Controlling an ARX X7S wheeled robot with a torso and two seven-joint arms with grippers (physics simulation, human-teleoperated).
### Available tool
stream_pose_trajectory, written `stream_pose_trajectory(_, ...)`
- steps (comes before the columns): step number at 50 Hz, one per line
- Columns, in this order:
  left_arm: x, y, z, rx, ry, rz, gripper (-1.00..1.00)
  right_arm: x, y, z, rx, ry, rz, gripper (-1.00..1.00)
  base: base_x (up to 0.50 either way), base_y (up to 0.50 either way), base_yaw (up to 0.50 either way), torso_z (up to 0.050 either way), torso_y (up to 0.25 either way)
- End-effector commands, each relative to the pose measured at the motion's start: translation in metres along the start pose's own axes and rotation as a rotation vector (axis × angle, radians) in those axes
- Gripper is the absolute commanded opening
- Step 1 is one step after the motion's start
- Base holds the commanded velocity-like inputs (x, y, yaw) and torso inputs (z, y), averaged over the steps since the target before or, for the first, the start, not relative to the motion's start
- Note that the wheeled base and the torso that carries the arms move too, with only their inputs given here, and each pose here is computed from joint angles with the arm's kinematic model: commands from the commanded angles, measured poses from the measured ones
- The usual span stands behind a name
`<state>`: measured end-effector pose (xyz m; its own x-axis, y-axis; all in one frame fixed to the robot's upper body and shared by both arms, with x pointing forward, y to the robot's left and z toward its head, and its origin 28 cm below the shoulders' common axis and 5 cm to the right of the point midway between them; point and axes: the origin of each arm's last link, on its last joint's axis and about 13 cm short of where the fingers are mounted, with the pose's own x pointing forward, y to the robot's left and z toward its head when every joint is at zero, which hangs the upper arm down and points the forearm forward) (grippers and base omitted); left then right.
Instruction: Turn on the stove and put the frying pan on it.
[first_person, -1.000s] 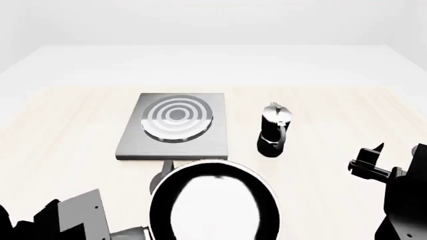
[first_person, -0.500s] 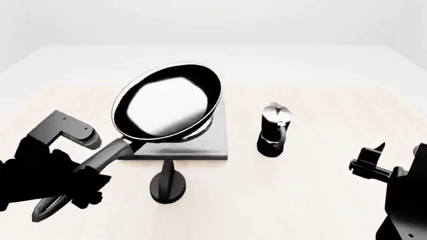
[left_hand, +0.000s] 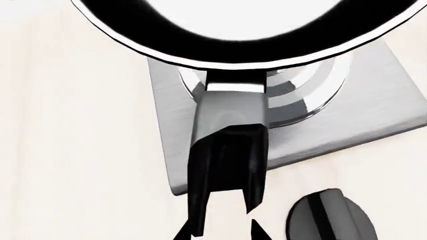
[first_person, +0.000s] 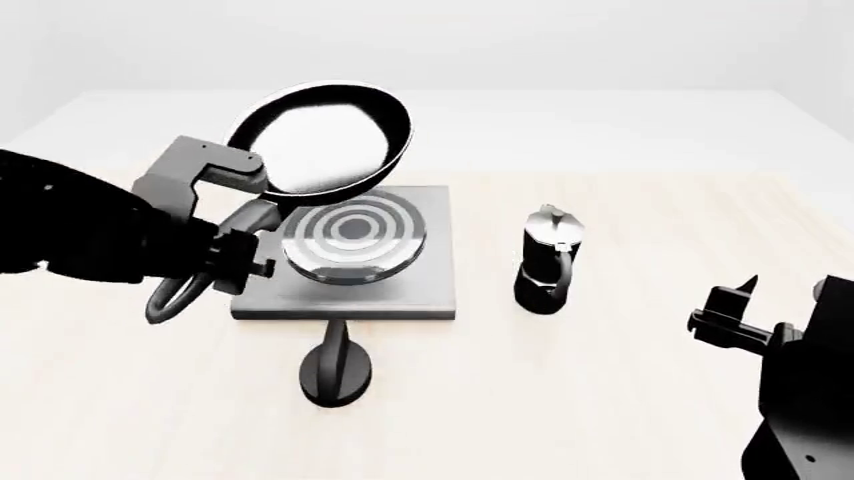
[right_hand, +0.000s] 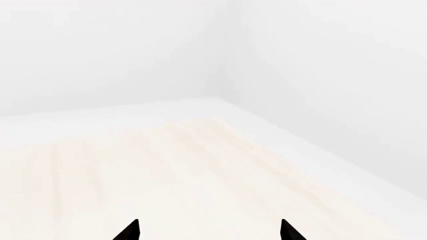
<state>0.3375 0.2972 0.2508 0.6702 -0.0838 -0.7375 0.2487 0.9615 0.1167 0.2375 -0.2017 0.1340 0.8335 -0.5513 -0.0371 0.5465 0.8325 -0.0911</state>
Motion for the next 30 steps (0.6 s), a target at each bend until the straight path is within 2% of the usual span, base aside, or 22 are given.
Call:
stream_pose_trajectory(1,0.021,-0.013,0.045,0.046,-0.027,0.035,-1.0,0.002,0.004,0.001,0.004,-0.001,0.014,1.0,0.0,0.0,0.0,0.0,0.0)
stream_pose_trajectory(9,0.052,-0.015,0.047,0.011,0.02,0.042,-1.0,0.003,0.005,0.002,0.002,-0.003,0.018,1.0,0.0,0.0,0.0,0.0,0.001)
stream_pose_trajectory(16,0.058,-0.014,0.04,-0.013,0.042,0.062,-1.0,0.003,0.004,0.003,0.005,-0.005,0.016,1.0,0.0,0.0,0.0,0.0,0.001)
stream_pose_trajectory(23,0.068,-0.02,0.031,0.001,0.073,0.048,-1.0,0.002,0.005,0.004,0.008,-0.01,0.02,1.0,0.0,0.0,0.0,0.0,0.001)
stream_pose_trajectory(30,0.079,-0.027,0.023,0.035,0.083,-0.013,-1.0,0.002,0.006,0.004,0.009,-0.009,0.023,1.0,0.0,0.0,0.0,0.003,0.001)
